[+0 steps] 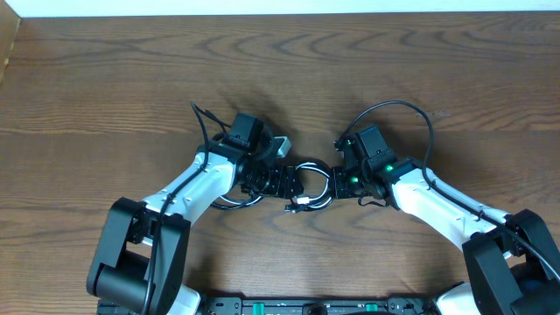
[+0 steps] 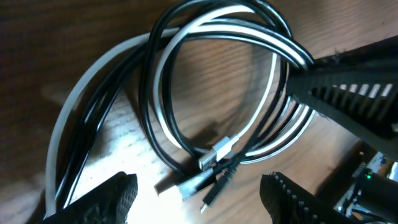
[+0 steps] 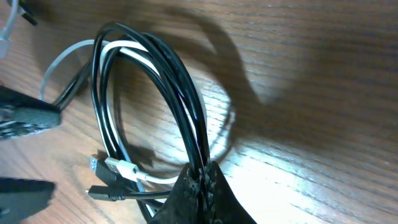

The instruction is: Untangle cables

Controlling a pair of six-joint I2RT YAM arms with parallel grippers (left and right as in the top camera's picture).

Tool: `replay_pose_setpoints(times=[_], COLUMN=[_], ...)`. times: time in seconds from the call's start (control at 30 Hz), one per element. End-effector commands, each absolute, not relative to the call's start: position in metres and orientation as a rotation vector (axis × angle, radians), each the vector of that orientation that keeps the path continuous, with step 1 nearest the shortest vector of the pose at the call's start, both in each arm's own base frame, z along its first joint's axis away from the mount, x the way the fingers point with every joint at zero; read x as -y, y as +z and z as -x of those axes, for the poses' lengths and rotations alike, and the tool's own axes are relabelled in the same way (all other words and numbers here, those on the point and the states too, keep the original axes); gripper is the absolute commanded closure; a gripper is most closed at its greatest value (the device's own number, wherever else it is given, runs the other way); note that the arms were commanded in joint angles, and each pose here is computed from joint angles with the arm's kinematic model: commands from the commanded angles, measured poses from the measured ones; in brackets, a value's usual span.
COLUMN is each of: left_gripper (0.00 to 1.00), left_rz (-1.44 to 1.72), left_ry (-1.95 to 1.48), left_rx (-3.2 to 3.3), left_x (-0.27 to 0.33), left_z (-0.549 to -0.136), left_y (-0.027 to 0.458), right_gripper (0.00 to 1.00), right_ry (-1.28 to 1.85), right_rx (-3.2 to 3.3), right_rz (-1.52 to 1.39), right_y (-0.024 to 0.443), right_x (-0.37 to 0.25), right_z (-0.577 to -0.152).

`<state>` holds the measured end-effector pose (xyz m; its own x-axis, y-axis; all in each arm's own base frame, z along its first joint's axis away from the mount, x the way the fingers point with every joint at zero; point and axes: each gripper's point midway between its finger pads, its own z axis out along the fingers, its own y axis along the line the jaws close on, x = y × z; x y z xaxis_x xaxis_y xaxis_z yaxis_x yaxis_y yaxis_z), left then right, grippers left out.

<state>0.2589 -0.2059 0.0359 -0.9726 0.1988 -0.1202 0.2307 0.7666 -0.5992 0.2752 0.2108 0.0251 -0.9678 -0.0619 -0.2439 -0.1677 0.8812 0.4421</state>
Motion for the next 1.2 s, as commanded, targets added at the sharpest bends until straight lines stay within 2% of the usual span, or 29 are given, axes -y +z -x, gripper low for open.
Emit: replay_pose_setpoints(times=[0.0, 0.33, 0.83, 1.17], left_gripper=[0.30, 0.30, 0.30, 0.30], left_rz=[-0.365, -0.380, -0.483, -0.473], left_ry=[-0.972, -0.811, -0.614, -0.637], left_rx=[-2.901, -2.872, -2.943, -2.870], left_x=[0.204, 0.197, 0.202, 0.212], left_z=[-0.260, -0.274, -0.260, -0.278], left_y=[0.028, 0.020, -0.008, -0.012], right_gripper=[0.99, 0.99, 0.99, 0.99], right_ry=[0.787, 0.831, 0.858, 0.865], right_rx=[-2.801, -2.799, -2.784, -2.801], right_rz=[0.214, 0.228, 0.271, 0.271], right_y=[0.035, 0.037, 0.039, 0.038], right_x=[-0.220, -0.224, -0.228, -0.227], right_z=[-0.272, -0.270, -0.268, -0.265])
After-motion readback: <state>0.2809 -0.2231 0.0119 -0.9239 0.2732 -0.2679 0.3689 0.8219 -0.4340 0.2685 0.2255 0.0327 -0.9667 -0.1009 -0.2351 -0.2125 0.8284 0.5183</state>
